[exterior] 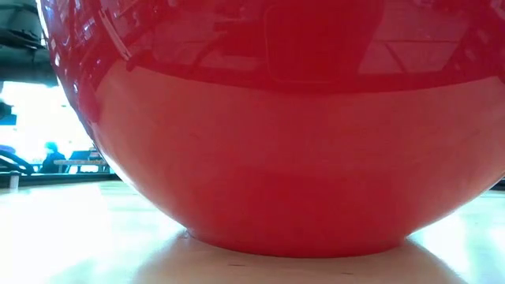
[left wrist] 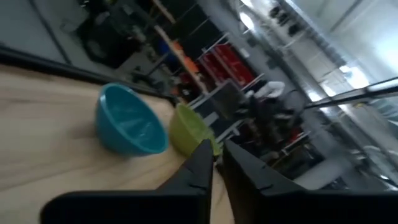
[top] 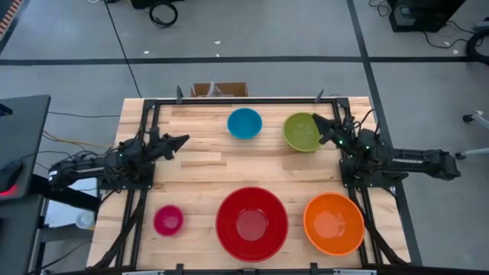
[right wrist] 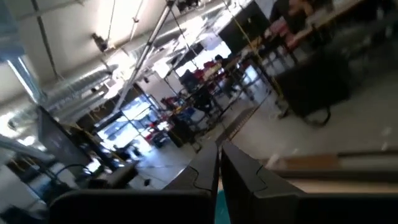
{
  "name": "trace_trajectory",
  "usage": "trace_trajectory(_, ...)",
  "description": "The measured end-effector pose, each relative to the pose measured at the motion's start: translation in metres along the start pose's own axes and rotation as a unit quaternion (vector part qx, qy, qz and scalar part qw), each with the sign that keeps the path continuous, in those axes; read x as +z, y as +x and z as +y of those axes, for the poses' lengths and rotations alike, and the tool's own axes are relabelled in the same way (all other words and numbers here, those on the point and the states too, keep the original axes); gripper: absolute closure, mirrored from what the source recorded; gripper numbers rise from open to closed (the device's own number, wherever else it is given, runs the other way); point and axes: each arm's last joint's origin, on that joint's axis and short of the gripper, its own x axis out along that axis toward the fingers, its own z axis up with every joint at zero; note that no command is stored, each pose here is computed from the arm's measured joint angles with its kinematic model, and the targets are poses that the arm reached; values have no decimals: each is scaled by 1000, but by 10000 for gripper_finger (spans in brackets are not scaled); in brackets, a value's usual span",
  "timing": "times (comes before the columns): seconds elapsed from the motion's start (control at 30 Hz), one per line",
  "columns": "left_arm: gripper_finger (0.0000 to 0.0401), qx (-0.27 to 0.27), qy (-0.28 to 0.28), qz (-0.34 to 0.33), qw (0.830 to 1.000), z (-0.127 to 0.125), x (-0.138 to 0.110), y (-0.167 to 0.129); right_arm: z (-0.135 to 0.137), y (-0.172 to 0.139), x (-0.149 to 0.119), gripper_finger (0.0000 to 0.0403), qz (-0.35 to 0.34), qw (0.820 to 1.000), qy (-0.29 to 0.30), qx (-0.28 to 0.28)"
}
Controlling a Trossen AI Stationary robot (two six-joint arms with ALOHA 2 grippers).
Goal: Nest bowls inside each other
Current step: Stack the orange bowl on top of the red bowl
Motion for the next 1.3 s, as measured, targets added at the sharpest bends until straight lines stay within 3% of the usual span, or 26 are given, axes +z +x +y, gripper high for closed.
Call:
trace_trajectory(0.13, 314, 30, 23, 11, 999, 1, 1, 4, 7, 18, 13, 376, -12, 995, -69, -75)
trace_trajectory(0.23, 285, 37, 31, 6, 999, -4, 7, 8, 6, 30, 16, 376, 2, 990, -69, -126)
trace_trajectory(0.47, 243, 44, 88, 15, 995, -19, 21, 18, 9, 52, 20, 378, 72, 991, -14, -107)
trace_trajectory(0.57, 237, 46, 102, 13, 994, -28, 30, 23, 13, 61, 28, 389, 94, 987, -28, -127)
trace_trajectory(0.77, 236, 62, 131, 17, 989, -42, 47, 38, 16, 78, 42, 393, 175, 958, -89, -207)
trace_trajectory(0.9, 236, 88, 133, 22, 987, -48, 56, 51, 12, 88, 48, 397, 213, 932, -86, -279)
trace_trajectory(1.17, 236, 101, 135, 48, 984, -61, 66, 71, 7, 110, 44, 394, 308, 895, -76, -313)
trace_trajectory(1.3, 236, 114, 136, 62, 982, -60, 64, 75, 3, 115, 35, 373, 357, 881, -53, -305)
